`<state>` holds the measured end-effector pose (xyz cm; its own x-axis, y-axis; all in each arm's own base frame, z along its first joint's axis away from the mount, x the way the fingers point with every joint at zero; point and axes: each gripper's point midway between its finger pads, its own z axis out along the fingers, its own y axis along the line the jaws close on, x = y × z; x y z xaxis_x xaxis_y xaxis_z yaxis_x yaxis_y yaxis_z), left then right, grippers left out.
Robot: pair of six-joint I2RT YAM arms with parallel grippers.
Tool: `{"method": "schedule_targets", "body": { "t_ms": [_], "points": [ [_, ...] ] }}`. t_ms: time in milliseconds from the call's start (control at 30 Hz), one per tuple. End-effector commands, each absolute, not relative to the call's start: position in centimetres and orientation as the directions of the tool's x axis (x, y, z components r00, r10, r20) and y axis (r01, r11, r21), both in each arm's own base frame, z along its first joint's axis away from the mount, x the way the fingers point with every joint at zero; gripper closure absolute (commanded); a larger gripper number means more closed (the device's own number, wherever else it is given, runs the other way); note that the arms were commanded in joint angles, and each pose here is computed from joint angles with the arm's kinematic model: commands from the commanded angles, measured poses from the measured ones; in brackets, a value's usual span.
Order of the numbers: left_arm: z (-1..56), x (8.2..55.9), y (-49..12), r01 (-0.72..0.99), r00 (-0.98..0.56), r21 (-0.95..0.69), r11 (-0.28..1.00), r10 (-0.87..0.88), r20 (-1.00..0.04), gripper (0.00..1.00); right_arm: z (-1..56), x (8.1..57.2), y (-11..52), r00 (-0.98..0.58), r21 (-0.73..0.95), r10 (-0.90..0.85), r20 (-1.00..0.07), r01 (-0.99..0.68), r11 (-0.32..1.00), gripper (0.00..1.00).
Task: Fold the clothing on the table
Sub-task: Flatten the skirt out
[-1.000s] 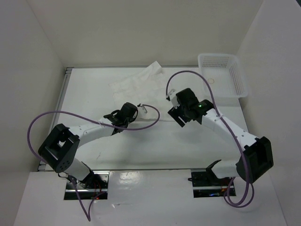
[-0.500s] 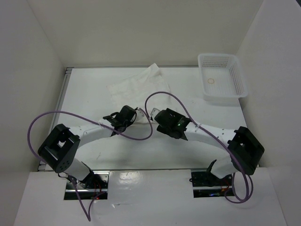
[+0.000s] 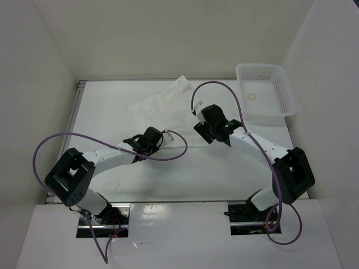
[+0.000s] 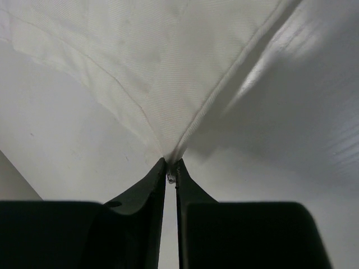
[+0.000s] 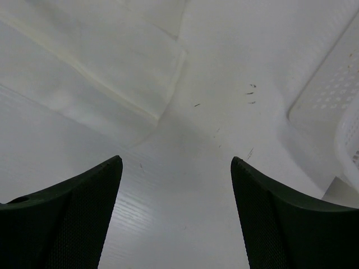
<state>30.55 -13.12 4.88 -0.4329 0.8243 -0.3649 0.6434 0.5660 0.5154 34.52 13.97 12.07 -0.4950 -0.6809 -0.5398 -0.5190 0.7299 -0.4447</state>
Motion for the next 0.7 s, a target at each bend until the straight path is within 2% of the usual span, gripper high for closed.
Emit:
{"method": "schedule_targets", "body": {
  "t_ms": [0, 67, 167, 200, 333, 433, 667],
  "points": [
    [6.6, 30.3, -14.7, 0.647, -0.41, 0.486, 0.588, 0.805, -0.427, 0.83, 13.5, 34.2, 14.7, -0.482, -0.4, -0.647, -0.591, -0.521, 0.754, 0.17],
    [6.9, 29.8, -14.3, 0.647, -0.423, 0.479, 0.593, 0.802, -0.422, 0.65, 13.8, 34.1, 14.4, -0.479, -0.413, -0.654, -0.585, -0.519, 0.749, 0.17],
    [7.8, 28.9, -14.3, 0.649, -0.441, 0.445, 0.618, 0.781, -0.442, 0.5, 13.7, 34.1, 13.7, -0.489, -0.421, -0.651, -0.581, -0.504, 0.754, 0.16],
    [8.7, 29.0, -14.4, 0.64, -0.443, 0.43, 0.637, 0.763, -0.471, 0.39, 13.7, 34.1, 13.7, -0.489, -0.421, -0.651, -0.581, -0.504, 0.754, 0.16],
    [11.1, 30.5, -12.4, 0.561, -0.524, 0.361, 0.745, 0.657, -0.543, 0.19, 12.6, 34.6, 13.8, -0.513, -0.392, -0.638, -0.574, -0.512, 0.764, 0.16],
    [13.1, 32.1, -10.8, 0.487, -0.567, 0.281, 0.827, 0.544, -0.619, 0.1, 12.8, 35.8, 15.3, -0.524, -0.349, -0.611, -0.593, -0.517, 0.782, 0.16],
    [17.1, 33.7, -8.1, 0.397, -0.66, 0.014, 0.918, 0.296, -0.691, 0.04, 13.2, 39.0, 18.9, -0.557, -0.257, -0.558, -0.615, -0.527, 0.81, 0.16]
  ]
}}
